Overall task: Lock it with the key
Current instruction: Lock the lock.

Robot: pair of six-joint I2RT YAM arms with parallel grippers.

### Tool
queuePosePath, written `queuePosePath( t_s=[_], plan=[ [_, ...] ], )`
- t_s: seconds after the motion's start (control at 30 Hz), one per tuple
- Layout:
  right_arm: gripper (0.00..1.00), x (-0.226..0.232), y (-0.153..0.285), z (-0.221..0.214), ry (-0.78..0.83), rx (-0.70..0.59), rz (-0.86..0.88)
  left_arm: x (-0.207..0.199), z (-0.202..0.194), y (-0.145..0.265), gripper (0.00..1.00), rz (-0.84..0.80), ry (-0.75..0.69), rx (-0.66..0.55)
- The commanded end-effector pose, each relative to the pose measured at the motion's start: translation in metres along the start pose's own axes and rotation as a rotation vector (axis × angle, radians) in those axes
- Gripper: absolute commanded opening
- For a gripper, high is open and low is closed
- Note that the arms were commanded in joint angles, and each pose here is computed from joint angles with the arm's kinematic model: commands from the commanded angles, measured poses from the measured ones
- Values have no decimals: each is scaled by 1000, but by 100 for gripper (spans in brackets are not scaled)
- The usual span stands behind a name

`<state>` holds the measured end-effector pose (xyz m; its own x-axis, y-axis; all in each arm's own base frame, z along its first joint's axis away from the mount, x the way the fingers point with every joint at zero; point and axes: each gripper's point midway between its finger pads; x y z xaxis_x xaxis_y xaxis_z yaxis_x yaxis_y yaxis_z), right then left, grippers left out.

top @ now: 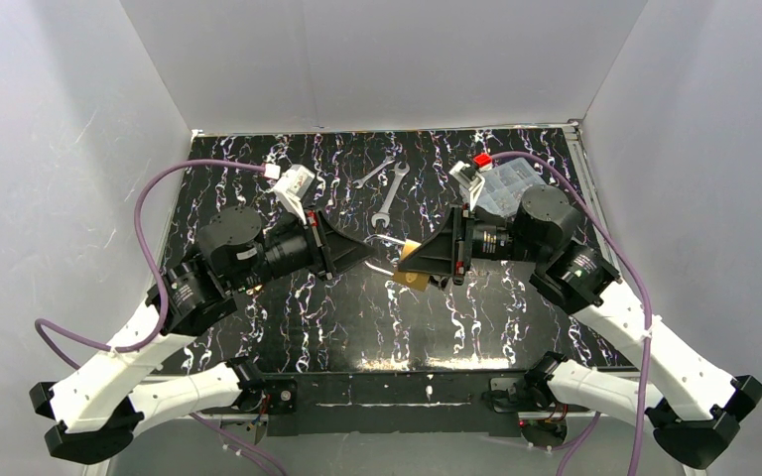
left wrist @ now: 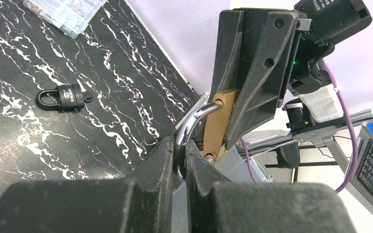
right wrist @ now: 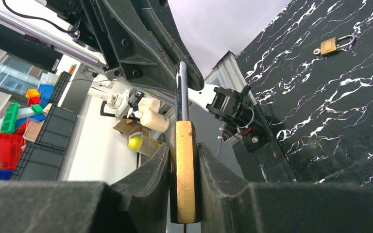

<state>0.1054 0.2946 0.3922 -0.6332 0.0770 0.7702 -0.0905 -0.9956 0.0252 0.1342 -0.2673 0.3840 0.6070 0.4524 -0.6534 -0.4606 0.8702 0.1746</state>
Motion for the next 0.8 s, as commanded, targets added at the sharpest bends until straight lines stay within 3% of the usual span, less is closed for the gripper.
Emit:
queuePosePath(
  t_s=[0.0,0.77],
  plan=[
    [1,23,1,59,115,-234,16,-20,-33,7,0,-110,16,143],
    [1,3,-24,66,94,-209,25,-31,-49,6,0,-192,83,134]
  ],
)
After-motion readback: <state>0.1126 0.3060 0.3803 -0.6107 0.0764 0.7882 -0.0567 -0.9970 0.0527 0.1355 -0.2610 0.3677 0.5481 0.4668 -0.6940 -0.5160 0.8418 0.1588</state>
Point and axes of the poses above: each gripper's point midway between its finger pads, its own y axis back along the fingers, its own x axis along the line the jaws close on, z = x × y
